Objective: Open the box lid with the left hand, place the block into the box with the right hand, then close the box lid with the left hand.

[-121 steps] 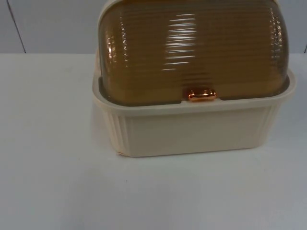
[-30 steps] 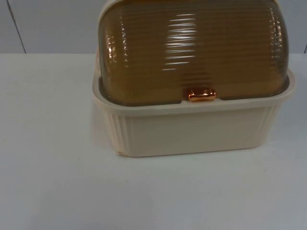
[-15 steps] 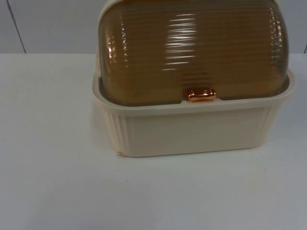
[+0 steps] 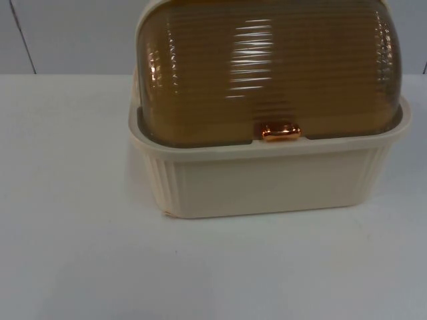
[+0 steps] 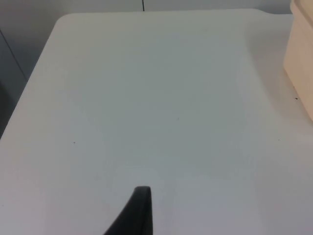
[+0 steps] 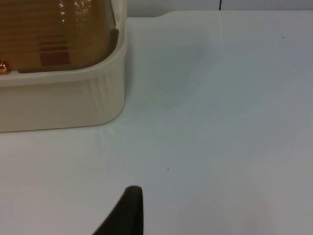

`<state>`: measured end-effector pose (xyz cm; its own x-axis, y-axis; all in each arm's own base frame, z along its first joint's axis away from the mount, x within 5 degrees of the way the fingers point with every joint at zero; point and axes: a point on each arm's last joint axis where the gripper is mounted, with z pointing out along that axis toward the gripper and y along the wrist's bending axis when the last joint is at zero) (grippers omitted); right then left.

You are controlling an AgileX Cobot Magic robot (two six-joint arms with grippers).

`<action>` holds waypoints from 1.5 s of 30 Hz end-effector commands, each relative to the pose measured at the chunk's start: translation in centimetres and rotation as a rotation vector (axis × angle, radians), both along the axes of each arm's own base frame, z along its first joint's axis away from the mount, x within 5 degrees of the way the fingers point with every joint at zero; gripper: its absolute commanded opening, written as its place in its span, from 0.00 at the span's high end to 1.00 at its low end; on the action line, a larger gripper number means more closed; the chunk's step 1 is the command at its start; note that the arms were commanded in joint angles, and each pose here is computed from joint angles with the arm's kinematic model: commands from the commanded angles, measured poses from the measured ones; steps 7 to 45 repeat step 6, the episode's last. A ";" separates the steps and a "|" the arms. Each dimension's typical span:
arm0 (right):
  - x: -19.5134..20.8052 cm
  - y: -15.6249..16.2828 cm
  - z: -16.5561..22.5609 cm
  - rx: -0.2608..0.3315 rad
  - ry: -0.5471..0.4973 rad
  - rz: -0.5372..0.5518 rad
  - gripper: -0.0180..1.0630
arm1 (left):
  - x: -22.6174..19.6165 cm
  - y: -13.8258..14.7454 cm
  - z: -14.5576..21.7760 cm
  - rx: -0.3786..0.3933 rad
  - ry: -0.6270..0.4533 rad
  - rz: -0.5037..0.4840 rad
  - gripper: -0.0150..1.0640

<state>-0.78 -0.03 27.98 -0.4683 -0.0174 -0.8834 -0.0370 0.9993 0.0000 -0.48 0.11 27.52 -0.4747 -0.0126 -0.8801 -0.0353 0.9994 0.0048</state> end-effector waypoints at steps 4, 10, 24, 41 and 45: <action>0.0 0.0 0.0 0.005 -0.011 -0.005 0.02 | 0.0 -0.1 -0.1 -0.005 0.001 -0.012 0.02; 0.0 0.1 0.0 0.026 -0.010 -0.009 0.02 | 0.0 -0.1 -0.1 -0.005 0.001 -0.012 0.02; 0.0 0.1 0.0 0.026 -0.010 -0.009 0.02 | 0.0 -0.1 -0.1 -0.005 0.001 -0.012 0.02; 0.0 0.1 0.0 0.026 -0.010 -0.009 0.02 | 0.0 -0.1 -0.1 -0.005 0.001 -0.012 0.02; 0.0 0.1 0.0 0.026 -0.010 -0.009 0.02 | 0.0 -0.1 -0.1 -0.005 0.001 -0.012 0.02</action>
